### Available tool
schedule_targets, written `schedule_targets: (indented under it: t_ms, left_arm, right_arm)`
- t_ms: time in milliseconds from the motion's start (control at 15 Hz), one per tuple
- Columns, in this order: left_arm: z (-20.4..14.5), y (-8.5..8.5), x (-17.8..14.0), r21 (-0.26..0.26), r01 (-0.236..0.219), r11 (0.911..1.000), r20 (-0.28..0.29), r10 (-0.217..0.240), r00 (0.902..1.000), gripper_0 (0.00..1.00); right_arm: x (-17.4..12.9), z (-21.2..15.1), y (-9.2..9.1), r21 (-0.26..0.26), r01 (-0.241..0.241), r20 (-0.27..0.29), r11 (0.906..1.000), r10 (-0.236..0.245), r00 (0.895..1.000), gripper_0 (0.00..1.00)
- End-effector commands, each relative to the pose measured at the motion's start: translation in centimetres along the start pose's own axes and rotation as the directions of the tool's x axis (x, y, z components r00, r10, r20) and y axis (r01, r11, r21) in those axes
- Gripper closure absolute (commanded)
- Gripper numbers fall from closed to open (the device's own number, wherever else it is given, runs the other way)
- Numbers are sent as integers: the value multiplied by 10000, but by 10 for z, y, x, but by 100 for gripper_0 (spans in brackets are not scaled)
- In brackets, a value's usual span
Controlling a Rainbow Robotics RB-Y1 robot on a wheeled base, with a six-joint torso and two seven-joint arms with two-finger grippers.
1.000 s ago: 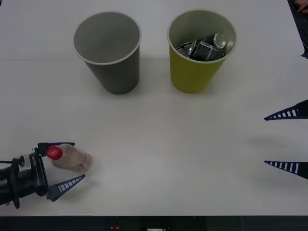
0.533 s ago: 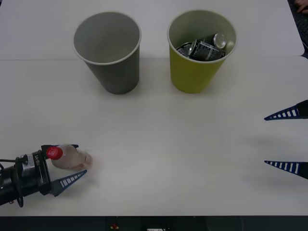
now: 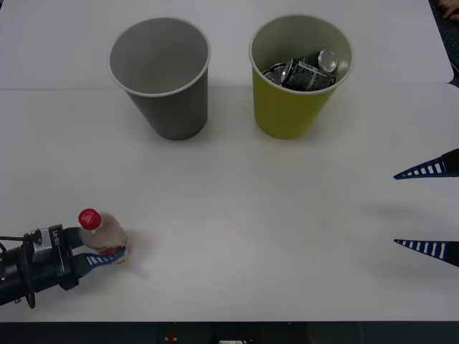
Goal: Put the can into the green bin and the plastic bottle into the gray bin
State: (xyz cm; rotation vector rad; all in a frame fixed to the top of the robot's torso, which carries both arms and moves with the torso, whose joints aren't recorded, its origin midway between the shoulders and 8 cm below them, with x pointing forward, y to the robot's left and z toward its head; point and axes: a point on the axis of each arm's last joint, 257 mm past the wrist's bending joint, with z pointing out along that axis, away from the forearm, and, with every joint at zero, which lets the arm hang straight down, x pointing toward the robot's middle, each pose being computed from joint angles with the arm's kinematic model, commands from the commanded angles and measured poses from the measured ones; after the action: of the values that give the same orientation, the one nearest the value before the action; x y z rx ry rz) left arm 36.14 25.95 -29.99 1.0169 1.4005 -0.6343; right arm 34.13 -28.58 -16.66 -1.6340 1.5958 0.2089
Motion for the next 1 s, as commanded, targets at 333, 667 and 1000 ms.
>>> schedule_targets:
  t_ms: [333, 667, 1000]
  left_arm:
    - [-3, 16, -16, 655, -29, 9979, -337, 51, 9994, 100]
    - [-7, 36, -41, 1062, -62, 9943, -756, 142, 9970, 100]
    - [-5, 55, -74, 1448, 66, 9894, -1430, 143, 9896, 100]
  right_arm:
    - [0, 0, 0, 0, 0, 0, 10000, 0, 10000, 0]
    - [0, 0, 0, 0, 0, 0, 10000, 0, 10000, 0]
    - [0, 0, 0, 0, 0, 0, 10000, 0, 10000, 0]
